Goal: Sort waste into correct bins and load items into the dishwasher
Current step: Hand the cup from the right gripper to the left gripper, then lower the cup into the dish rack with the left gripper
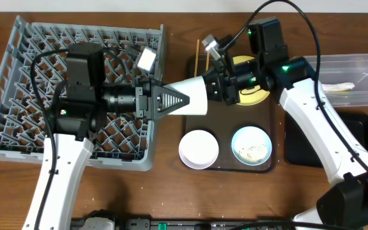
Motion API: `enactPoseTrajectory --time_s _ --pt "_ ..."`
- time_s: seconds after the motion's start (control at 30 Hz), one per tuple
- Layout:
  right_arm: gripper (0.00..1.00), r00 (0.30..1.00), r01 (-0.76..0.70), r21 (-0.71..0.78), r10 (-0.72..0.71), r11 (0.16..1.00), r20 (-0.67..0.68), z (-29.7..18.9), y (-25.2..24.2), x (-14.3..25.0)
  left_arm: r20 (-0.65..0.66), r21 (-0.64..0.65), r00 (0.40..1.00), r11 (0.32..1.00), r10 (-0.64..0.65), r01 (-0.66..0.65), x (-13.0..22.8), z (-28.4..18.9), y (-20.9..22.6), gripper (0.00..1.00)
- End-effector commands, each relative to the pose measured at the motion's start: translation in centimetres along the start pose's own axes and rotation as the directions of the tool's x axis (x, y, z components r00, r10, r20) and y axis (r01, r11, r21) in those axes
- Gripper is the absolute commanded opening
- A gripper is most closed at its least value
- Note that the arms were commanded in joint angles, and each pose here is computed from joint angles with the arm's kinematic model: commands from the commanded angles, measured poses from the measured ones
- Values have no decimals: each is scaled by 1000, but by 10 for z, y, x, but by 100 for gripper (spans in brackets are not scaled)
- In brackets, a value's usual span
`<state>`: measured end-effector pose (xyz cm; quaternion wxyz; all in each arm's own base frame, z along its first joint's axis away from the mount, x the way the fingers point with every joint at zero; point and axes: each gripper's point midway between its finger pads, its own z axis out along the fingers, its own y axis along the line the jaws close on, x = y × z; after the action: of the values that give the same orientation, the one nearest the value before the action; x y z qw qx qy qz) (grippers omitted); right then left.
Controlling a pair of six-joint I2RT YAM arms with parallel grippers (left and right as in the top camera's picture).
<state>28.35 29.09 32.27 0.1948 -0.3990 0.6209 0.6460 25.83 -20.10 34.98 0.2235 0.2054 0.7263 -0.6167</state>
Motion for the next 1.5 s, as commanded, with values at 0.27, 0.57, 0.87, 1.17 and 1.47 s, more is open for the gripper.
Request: enactPoseTrajectory --time_s 0.27,0.57,0.87,1.17,1.47 --pt "55 999 -41 169 40 985 7 -6 -19 -7 42 -132 998 990 -36 41 -5 -4 19 46" --pt "65 974 -228 629 180 743 141 -103 -70 6 280 -661 943 677 -179 325 23 -98 101 43" --pt "70 957 -277 734 246 620 153 -125 -69 26 722 -692 684 -84 -102 717 94 -256 122 42" --pt "73 955 -279 746 254 605 152 -126 -71 28 784 -615 609 -291 -124 733 116 -292 148 43" --pt "75 952 -285 752 267 594 150 -126 -71 31 795 -607 554 -353 -247 712 125 -291 196 43"
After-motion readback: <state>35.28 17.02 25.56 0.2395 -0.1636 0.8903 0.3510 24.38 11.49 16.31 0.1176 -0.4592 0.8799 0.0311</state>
